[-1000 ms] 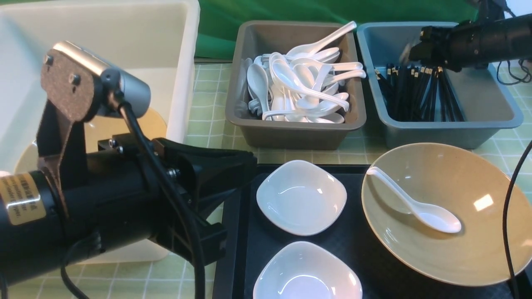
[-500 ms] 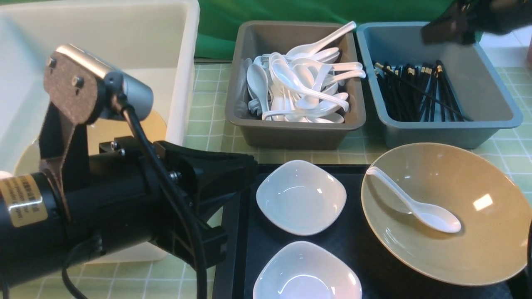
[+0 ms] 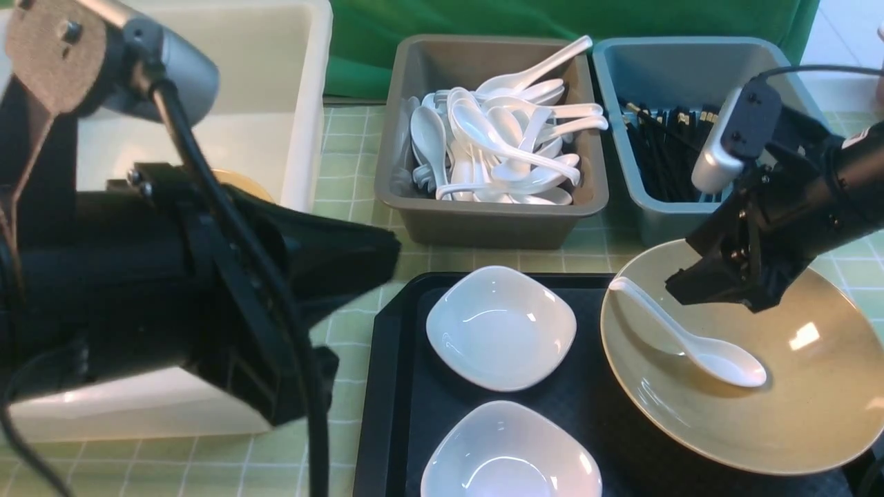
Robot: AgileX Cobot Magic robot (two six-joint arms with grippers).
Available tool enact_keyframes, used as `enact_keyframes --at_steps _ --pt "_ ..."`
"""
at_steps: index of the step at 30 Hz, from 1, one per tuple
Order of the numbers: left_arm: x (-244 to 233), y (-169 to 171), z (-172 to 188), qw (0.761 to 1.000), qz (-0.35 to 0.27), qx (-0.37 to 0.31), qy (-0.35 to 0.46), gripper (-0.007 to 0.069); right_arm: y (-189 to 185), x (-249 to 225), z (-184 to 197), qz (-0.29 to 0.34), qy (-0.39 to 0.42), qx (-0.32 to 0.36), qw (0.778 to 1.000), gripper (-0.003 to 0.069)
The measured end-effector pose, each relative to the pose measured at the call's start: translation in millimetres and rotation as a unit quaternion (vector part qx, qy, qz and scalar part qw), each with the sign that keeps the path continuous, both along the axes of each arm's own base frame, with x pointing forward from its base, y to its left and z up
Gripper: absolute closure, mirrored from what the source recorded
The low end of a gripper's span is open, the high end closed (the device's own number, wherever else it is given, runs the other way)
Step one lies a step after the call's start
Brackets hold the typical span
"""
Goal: On green table put chopsticks spoon bowls plates into blue grey white boxes.
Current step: 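Reach down and grasp the white spoon resting in the bowl with the right gripper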
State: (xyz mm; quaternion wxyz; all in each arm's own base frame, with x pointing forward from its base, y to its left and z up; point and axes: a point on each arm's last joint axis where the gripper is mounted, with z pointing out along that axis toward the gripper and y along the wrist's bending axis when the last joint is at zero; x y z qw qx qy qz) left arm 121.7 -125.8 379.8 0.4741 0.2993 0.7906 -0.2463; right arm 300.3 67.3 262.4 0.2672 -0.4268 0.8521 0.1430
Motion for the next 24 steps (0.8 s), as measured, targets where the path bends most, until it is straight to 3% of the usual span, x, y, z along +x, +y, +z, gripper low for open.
enact_keyframes --at_steps 7,16,20,24 --pt "3.9 0.9 -0.5 1.000 0.026 -0.009 0.008 0.0627 -0.1 8.4 -27.2 -0.012 0.029 -0.006 0.999 0.0172" --pt "4.2 0.7 0.3 0.999 0.028 -0.014 0.008 0.0627 13.7 13.6 -51.2 0.017 0.058 -0.013 0.998 0.0180" --pt "4.2 0.7 0.2 0.999 0.029 -0.015 0.009 0.0627 15.8 13.8 -53.0 0.021 0.059 -0.014 0.998 0.0228" --pt "4.1 0.8 0.0 0.999 0.029 -0.014 0.009 0.0627 16.0 13.9 -53.0 0.025 0.056 -0.015 0.998 0.0386"
